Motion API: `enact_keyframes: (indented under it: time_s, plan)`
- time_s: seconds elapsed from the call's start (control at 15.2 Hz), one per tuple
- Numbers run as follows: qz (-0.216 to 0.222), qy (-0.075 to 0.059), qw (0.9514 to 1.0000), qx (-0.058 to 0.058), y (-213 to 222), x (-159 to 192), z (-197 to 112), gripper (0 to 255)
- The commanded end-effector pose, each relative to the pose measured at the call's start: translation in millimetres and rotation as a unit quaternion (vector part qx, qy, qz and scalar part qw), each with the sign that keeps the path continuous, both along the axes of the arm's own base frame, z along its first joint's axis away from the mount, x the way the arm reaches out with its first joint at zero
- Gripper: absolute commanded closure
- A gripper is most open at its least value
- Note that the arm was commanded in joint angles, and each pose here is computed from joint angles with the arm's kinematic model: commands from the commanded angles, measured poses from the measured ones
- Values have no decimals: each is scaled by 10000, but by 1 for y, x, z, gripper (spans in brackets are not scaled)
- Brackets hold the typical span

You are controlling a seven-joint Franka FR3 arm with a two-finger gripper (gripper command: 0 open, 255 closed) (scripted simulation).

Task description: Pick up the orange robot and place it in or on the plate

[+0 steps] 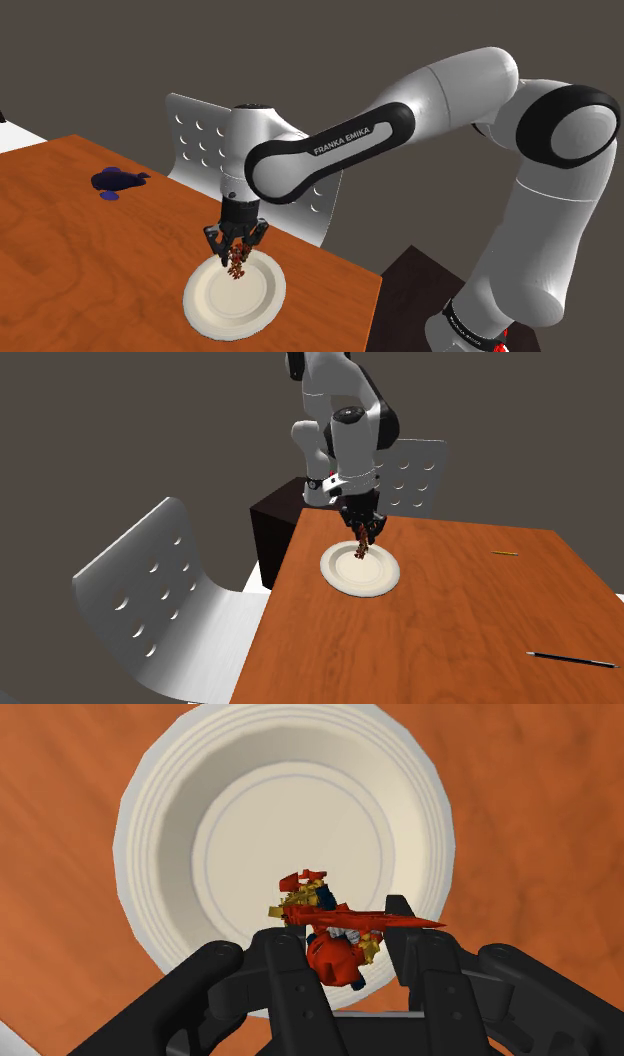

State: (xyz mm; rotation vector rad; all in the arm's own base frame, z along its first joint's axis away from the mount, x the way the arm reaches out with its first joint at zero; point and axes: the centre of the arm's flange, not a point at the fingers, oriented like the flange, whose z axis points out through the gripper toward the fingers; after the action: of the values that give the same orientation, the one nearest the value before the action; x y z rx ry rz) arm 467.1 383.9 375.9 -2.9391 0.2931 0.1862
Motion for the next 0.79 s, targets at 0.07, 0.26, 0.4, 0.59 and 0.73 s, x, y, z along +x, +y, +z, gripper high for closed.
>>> enact_keyframes:
  time_s: [0.07,0.26,0.4,0.59,0.73]
  plan:
    - [-1,-2,10000,1,0,1,-15,255]
    - [-1,-2,10000,1,0,1,-31,255]
    - [-1,-2,10000,1,0,1,-42,255]
    - [-1,-2,10000,1,0,1,-45,255]
    - [-1,-2,10000,1,0,1,-45,255]
